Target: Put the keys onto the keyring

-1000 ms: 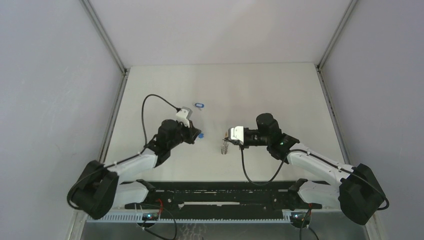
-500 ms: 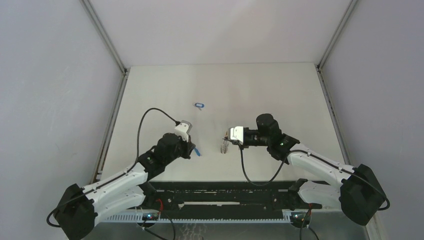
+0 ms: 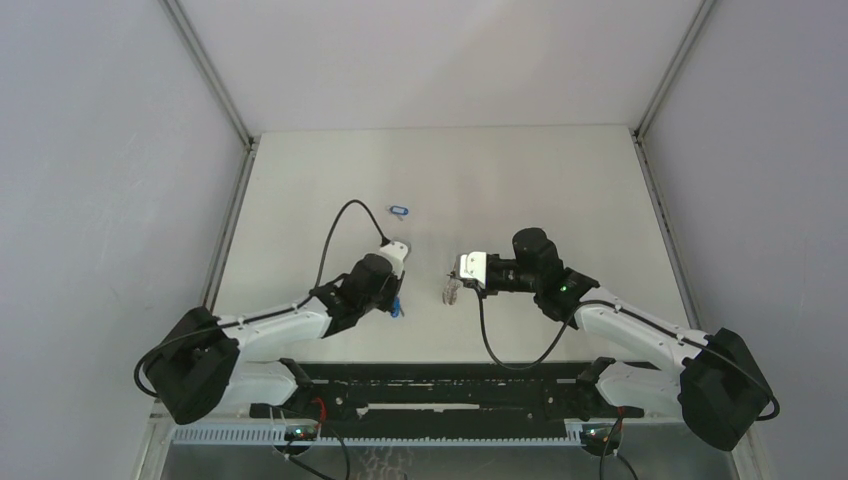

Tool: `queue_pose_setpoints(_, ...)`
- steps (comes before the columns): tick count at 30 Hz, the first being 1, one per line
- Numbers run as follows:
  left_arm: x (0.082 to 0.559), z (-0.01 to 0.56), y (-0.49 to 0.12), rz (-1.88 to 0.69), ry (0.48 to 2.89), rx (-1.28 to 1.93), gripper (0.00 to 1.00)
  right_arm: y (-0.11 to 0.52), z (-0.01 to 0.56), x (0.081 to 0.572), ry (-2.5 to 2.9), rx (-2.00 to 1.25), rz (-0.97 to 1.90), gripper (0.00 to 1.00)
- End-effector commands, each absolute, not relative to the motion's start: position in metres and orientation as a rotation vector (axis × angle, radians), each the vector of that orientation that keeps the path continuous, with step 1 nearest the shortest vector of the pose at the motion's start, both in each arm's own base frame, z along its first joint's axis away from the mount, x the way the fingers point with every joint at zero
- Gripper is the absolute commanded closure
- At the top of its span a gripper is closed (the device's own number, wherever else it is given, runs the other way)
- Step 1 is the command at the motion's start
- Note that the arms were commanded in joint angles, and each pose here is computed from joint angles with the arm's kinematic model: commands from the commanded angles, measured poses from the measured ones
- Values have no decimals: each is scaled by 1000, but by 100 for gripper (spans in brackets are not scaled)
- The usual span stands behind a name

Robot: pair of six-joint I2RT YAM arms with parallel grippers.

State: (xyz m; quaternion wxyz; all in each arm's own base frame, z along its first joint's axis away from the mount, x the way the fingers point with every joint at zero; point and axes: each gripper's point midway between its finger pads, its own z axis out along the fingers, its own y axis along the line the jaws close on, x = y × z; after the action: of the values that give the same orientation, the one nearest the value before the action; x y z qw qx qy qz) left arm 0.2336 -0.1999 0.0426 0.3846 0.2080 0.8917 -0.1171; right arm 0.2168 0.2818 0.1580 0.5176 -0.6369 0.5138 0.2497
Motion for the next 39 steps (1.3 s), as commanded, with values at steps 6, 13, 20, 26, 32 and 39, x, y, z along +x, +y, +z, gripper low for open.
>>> queue_pose_setpoints(6, 276, 72, -234, -338, 2071, 526, 100, 285, 175, 222, 1171, -1500, 564, 100)
queue_pose_setpoints(13, 273, 64, -230, -314, 2107, 537, 96, 286, 174, 222, 1170, -1501, 565, 100)
queue_pose_setpoints(20, 264, 62, -227, -313, 2163, 559, 84, 285, 176, 222, 1166, -1500, 563, 100)
queue_pose_setpoints(26, 257, 83, -224, -311, 2215, 560, 70, 285, 178, 220, 1162, -1498, 563, 100)
queue_pose_setpoints(32, 255, 88, -219, -340, 2306, 544, 64, 285, 179, 220, 1160, -1498, 563, 100)
queue_pose_setpoints(39, 264, 82, -217, -427, 2433, 587, 64, 285, 179, 219, 1160, -1499, 565, 100)
